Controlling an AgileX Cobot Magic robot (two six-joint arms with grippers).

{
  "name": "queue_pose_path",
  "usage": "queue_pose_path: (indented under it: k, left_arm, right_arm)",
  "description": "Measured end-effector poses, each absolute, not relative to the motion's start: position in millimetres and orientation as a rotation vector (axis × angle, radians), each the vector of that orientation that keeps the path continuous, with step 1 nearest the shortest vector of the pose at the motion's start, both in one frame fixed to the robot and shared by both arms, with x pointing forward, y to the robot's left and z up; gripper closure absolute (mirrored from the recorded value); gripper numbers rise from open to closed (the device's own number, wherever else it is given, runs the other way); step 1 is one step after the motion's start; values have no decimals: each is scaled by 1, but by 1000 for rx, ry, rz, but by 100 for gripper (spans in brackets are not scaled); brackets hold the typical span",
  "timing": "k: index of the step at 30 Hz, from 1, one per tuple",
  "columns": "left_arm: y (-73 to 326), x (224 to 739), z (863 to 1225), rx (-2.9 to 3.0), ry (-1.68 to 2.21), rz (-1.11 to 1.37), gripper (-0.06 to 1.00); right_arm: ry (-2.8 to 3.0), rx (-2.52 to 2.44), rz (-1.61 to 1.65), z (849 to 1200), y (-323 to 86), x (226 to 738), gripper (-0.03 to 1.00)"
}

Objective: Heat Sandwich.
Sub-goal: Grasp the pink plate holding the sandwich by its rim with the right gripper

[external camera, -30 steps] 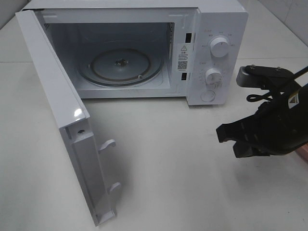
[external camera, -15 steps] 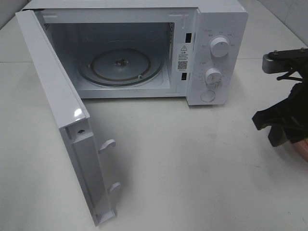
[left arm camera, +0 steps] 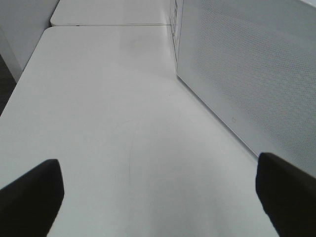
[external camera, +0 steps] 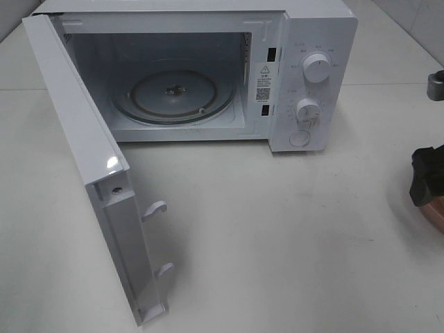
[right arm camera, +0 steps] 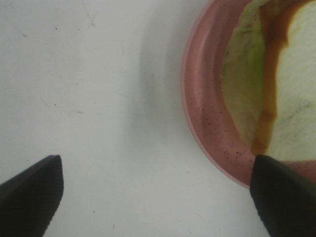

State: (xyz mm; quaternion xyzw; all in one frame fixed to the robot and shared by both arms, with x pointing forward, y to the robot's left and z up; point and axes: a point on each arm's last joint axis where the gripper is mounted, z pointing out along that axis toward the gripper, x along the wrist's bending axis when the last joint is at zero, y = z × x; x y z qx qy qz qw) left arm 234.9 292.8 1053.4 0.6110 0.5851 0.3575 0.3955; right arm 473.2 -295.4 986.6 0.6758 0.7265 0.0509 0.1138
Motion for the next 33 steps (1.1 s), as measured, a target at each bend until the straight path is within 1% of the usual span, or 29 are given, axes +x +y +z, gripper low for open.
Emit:
queue_pose_path:
  k: [3,9,16,33]
  left_arm:
    - [293,235,1053,1549,1483,906,-5]
    - [293,235,1053,1549,1483,906,-5]
    - [293,235,1053,1549,1483,906,-5]
    - [293,235,1053,1549,1483,906,-5]
  right_arm:
    - [2126,1997,136,984,-298,477,-2]
    - [2146,2005,88,970,-300,501,-2]
    - [2194,2014,0,946,-300,525,-1]
    - [2227,2014,-110,899,-303,541,3]
